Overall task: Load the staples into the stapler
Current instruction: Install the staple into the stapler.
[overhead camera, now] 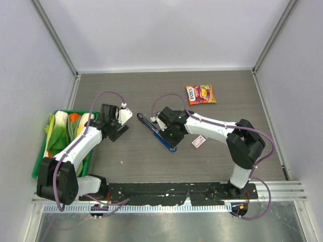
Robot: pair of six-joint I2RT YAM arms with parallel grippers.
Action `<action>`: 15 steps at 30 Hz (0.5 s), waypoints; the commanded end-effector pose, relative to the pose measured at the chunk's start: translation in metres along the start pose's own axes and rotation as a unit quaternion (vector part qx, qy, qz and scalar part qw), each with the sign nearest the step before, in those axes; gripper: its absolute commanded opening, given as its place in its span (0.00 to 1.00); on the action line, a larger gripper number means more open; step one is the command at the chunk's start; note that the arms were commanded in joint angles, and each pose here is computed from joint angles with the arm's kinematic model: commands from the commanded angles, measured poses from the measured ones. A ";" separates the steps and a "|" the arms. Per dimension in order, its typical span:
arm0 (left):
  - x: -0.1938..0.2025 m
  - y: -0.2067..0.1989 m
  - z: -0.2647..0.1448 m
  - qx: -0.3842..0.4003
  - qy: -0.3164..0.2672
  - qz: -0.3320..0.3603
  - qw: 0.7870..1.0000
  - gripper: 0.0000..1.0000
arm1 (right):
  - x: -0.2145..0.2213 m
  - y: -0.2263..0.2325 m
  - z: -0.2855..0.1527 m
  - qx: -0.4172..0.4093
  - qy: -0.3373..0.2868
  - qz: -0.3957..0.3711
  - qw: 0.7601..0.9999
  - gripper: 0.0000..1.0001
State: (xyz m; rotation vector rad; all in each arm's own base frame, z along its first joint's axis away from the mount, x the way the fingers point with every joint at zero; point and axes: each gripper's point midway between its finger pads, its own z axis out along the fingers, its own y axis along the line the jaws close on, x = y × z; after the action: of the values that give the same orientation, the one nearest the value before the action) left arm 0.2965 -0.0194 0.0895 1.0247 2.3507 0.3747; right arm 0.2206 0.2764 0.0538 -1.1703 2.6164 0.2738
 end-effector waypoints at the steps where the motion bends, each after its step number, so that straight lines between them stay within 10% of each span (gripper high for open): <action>1: -0.007 0.001 0.000 -0.003 -0.018 -0.011 1.000 0.86 | -0.024 0.005 -0.022 -0.005 -0.041 -0.008 0.999 0.37; 15: -0.018 -0.009 0.006 0.028 -0.044 -0.009 0.999 0.88 | -0.003 -0.004 -0.019 -0.024 -0.120 -0.069 0.990 0.43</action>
State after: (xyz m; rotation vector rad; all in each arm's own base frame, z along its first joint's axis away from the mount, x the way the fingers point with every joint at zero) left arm 0.2957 -0.0251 0.0835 1.0450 2.3541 0.3306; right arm 0.2216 0.2669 0.0748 -1.2330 2.4431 0.3683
